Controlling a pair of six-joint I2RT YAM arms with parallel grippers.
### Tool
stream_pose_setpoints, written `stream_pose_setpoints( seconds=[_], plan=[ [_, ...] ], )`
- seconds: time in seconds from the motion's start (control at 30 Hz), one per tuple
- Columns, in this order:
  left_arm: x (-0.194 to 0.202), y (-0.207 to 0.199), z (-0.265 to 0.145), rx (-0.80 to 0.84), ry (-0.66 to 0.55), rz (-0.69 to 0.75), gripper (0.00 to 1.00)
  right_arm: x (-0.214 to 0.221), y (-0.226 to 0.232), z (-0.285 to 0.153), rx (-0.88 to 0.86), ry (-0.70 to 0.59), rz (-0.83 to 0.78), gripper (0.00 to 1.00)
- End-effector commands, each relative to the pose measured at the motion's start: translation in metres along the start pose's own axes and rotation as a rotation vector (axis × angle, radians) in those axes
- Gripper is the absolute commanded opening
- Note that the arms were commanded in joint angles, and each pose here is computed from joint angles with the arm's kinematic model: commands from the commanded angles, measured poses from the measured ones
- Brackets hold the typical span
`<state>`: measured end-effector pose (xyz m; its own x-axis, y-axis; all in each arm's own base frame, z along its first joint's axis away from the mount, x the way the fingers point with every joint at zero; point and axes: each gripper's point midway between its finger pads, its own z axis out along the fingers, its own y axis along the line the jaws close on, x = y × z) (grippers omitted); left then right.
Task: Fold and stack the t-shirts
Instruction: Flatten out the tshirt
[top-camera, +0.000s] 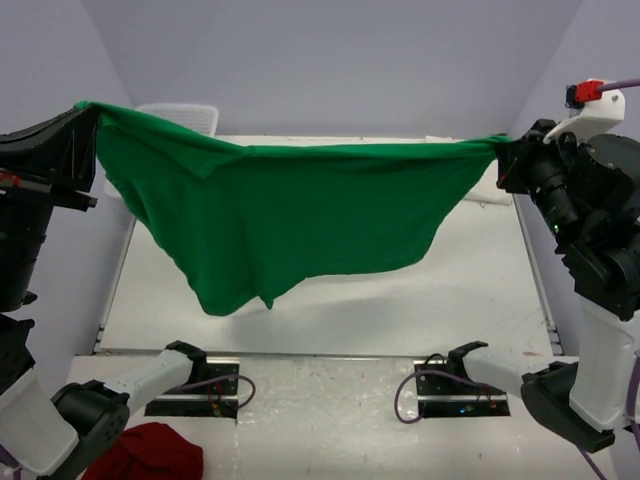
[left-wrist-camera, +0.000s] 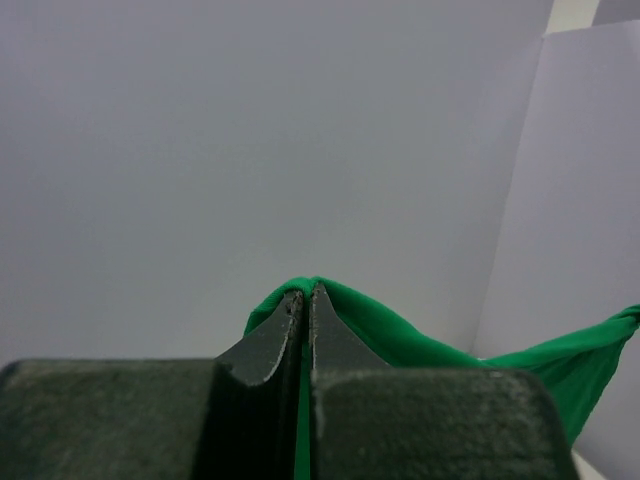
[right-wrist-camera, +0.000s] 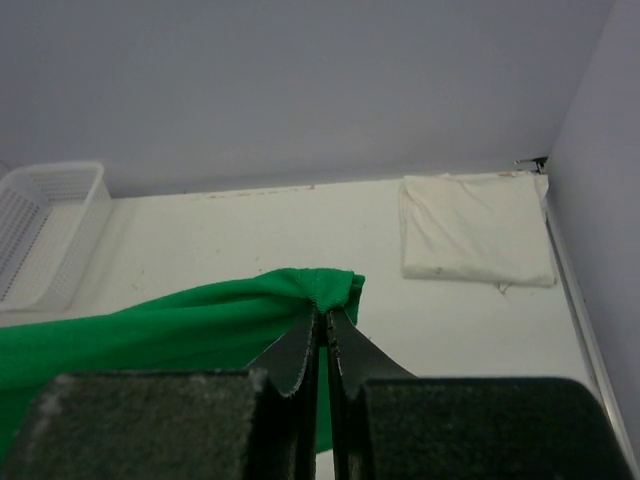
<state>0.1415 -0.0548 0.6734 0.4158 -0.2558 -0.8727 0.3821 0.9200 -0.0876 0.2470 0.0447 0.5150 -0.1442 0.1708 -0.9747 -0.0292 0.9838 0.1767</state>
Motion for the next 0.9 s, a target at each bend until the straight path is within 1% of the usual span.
stream_pose_setpoints(
  seconds=[0.0,0.07,0.13,0.23,0.27,0.37,0.53,0.6,0.67,0.7,0.73,0.77,0.87],
  plan=[
    [-0.005,-0.013,0.004,0.08,-0.03,0.02,0.0,0.001,-0.021,-0.023,0.072,-0.018,-0.005,0.0],
    [-0.001,-0.018,0.001,0.103,-0.021,0.003,0.0,0.008,-0.025,-0.031,0.079,-0.009,0.007,0.0],
    [0.011,-0.024,-0.001,0.14,0.015,-0.019,0.0,0.018,-0.027,-0.035,0.08,0.018,0.014,0.0],
    [0.016,-0.027,-0.011,0.154,0.031,-0.033,0.0,0.032,-0.029,-0.041,0.075,0.045,0.023,0.0],
    [0.012,-0.029,-0.019,0.164,0.022,-0.035,0.0,0.041,-0.03,-0.046,0.066,0.054,0.021,0.0],
    [0.003,-0.035,-0.034,0.197,0.001,-0.041,0.0,0.046,-0.03,-0.054,0.041,0.044,0.031,0.0],
    [-0.019,-0.046,-0.051,0.248,-0.051,-0.078,0.0,0.035,-0.03,-0.081,0.005,0.012,0.056,0.0],
    [-0.019,-0.049,-0.045,0.266,-0.046,-0.083,0.0,0.023,-0.029,-0.09,-0.008,-0.022,0.07,0.0],
    [-0.013,-0.048,-0.028,0.259,-0.039,-0.085,0.0,0.015,-0.028,-0.089,-0.001,-0.03,0.07,0.0],
    [-0.015,-0.049,-0.023,0.261,-0.043,-0.083,0.0,0.013,-0.028,-0.086,0.004,-0.029,0.069,0.0],
    [-0.007,-0.048,-0.006,0.259,-0.029,-0.085,0.0,0.014,-0.027,-0.077,0.016,-0.014,0.058,0.0],
    [-0.005,-0.048,0.003,0.256,-0.023,-0.087,0.0,0.015,-0.028,-0.073,0.026,-0.005,0.055,0.0],
    [0.011,-0.044,0.032,0.23,0.018,-0.091,0.0,0.027,-0.029,-0.054,0.059,0.033,0.048,0.0]
  ],
)
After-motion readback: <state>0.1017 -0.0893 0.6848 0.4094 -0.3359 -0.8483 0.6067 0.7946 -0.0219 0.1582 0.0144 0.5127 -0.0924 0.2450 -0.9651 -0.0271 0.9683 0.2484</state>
